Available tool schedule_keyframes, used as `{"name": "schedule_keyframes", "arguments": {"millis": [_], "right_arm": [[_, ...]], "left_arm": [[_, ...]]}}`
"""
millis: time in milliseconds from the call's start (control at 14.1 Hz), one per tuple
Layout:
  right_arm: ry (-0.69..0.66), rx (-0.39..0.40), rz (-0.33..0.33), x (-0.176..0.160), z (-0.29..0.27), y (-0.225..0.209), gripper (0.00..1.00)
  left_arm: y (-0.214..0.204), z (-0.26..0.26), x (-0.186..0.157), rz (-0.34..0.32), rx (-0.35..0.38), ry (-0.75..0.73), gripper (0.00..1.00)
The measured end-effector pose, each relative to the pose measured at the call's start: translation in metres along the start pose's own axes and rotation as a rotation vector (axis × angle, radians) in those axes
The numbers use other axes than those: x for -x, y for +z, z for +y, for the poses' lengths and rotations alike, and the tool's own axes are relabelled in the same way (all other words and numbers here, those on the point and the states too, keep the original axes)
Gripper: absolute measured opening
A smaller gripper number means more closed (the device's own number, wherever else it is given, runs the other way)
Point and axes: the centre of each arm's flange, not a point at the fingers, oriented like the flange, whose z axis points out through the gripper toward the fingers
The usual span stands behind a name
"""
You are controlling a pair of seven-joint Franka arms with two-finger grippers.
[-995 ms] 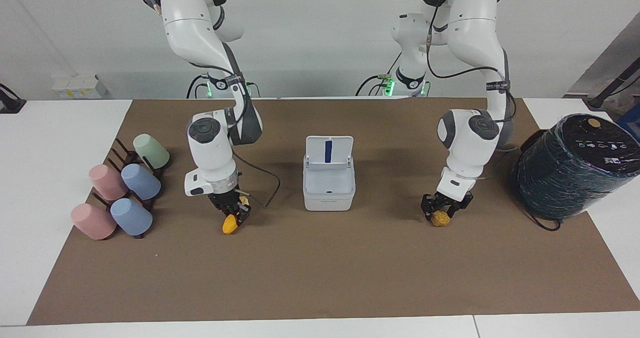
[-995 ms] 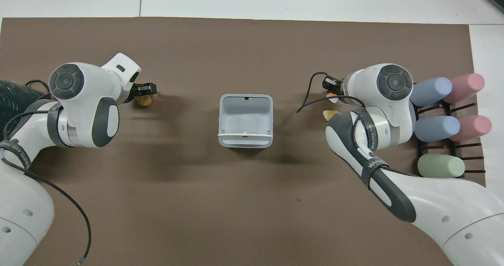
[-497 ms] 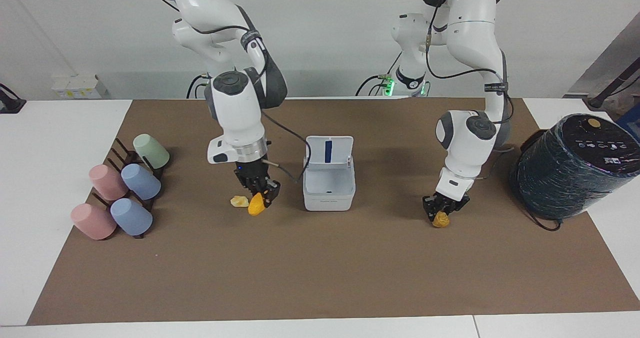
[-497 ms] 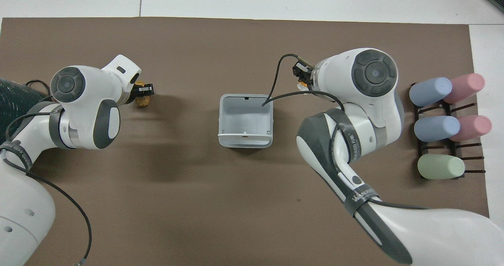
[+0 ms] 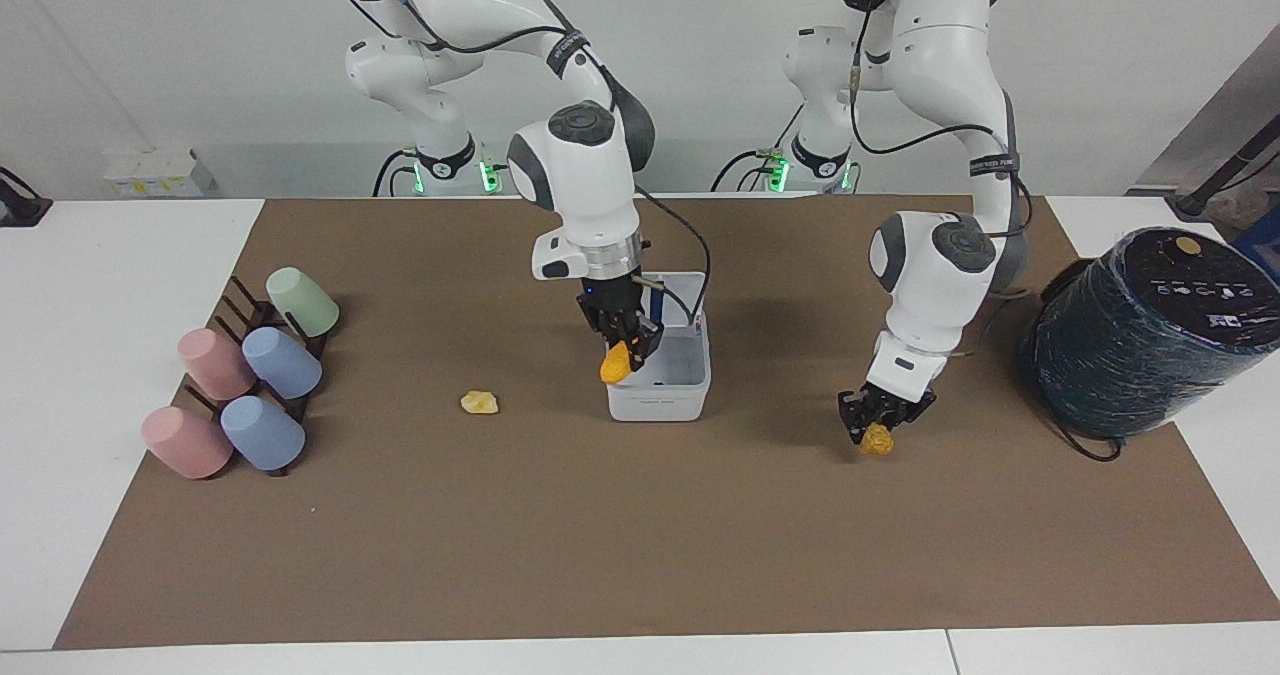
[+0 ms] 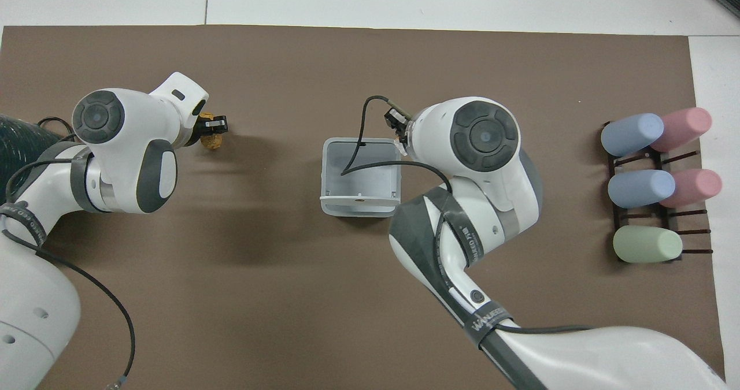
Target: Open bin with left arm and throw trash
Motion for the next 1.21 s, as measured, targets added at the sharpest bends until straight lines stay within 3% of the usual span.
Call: {"name": "schedule_keyframes", "arguments": {"millis": [142, 213, 569, 640, 853, 1208], "right_arm": [[0.012, 0.003, -0.014, 0.015, -0.002, 0.001, 0.37], [0.017, 0.007, -0.02, 0.018, -0.001, 0.003, 0.43], [0.041, -0.004, -0.033, 0.013, -0.003, -0.001, 0.96], [0.045, -0.008, -0.028, 0.008, -0.004, -0.003, 1.0], [-0.021, -0.003, -0.004, -0.033, 0.005, -0.011, 1.0], [-0.302, 0.087, -0.005, -0.112, 0.057, 0.016, 1.0]], "left_arm": [[-0.021, 0.012, -0.009, -0.025, -0.002, -0.004, 0.41], [-0.03, 0.019, -0.012, -0.035, -0.003, -0.012, 0.41], [-0.068, 0.074, -0.01, -0.071, 0.001, -0.057, 0.41], [-0.073, 0.086, -0.008, -0.073, 0.003, -0.067, 0.41], [-0.084, 0.128, 0.008, -0.079, 0.011, -0.106, 0.41], [-0.085, 0.202, 0.053, -0.112, 0.013, -0.134, 0.41]]}}
